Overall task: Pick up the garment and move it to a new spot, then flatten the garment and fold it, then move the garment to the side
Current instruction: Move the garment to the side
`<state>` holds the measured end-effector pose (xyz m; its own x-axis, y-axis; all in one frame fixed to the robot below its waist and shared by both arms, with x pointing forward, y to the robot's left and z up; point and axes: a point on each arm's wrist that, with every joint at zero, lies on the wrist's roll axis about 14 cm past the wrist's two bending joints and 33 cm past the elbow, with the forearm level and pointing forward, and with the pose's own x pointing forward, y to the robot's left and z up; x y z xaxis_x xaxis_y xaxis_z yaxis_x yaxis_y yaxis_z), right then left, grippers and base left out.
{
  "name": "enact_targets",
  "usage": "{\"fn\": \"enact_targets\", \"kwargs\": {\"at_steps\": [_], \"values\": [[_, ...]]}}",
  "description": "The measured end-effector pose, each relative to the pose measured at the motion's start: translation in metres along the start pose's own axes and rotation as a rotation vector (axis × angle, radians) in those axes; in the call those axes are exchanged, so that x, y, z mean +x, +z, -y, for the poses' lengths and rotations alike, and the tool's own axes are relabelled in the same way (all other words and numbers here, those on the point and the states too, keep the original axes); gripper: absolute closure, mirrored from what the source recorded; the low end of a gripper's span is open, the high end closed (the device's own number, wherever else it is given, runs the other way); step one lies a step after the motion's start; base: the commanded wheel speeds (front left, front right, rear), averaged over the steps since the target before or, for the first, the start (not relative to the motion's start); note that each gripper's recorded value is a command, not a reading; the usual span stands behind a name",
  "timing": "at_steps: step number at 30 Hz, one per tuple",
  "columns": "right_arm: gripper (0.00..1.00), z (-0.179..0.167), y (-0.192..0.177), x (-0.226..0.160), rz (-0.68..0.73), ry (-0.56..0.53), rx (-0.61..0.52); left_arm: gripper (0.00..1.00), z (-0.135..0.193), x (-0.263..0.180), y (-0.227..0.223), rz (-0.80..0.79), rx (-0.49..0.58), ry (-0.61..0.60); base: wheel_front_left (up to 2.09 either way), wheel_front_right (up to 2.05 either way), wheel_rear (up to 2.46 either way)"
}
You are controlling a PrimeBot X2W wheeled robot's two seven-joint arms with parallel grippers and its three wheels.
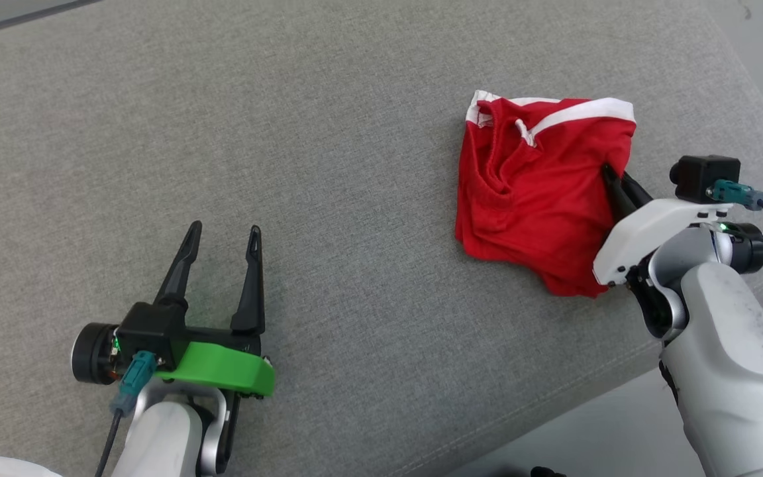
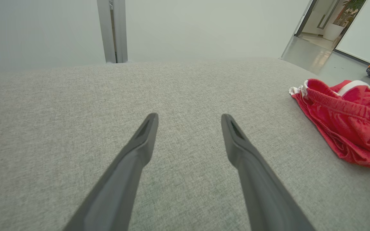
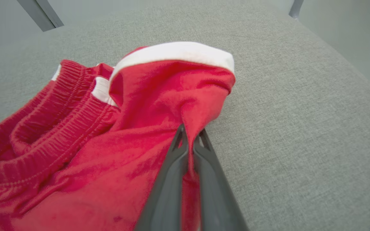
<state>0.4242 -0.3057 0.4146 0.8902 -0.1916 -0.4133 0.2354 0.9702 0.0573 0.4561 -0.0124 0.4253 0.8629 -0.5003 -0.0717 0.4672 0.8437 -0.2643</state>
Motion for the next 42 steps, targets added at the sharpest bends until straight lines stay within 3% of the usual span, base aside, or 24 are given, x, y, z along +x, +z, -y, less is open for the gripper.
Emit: {"fn": "enact_targets", "kwargs": {"at_steps": [5,10,15,25,29,30,31,32,35,42], "values": [[1.00,0.002,0.012,0.018,0.004,0.007,-0.075,0.00,-0.006,0.003,-0.002,-0.003,0.009,0.005,0.00,0.00,0.00],[1.00,0.009,0.050,0.043,0.058,0.005,-0.191,0.00,-0.015,0.003,0.015,0.040,0.046,0.020,0.00,0.00,0.00],[1.00,0.036,0.079,0.068,0.057,-0.060,-0.290,0.00,-0.022,-0.002,0.030,0.069,0.069,0.035,0.00,0.00,0.00],[1.00,0.075,0.102,0.105,0.040,-0.176,-0.336,0.00,-0.051,-0.015,0.023,0.036,0.077,0.113,0.00,0.00,0.00],[1.00,0.082,0.096,0.112,0.017,-0.200,-0.340,0.00,-0.057,-0.018,0.019,0.023,0.076,0.131,0.00,0.00,0.00],[0.96,0.085,0.095,0.112,0.021,-0.207,-0.343,0.00,-0.059,-0.019,0.018,0.019,0.076,0.136,0.00,0.00,0.00],[0.51,0.087,0.097,0.113,0.037,-0.212,-0.350,0.00,-0.061,-0.020,0.016,0.015,0.074,0.141,0.00,0.00,0.00],[0.00,0.087,0.102,0.113,0.063,-0.215,-0.345,0.00,-0.062,-0.021,0.015,0.012,0.071,0.146,0.00,0.00,0.00],[0.00,0.087,0.111,0.109,0.115,-0.219,-0.361,0.00,-0.062,-0.023,0.014,0.007,0.067,0.151,0.00,0.00,0.00],[0.00,0.050,0.122,0.101,0.188,-0.145,-0.367,0.00,-0.054,-0.029,0.022,0.031,0.047,0.156,0.00,0.00,0.00]]}}
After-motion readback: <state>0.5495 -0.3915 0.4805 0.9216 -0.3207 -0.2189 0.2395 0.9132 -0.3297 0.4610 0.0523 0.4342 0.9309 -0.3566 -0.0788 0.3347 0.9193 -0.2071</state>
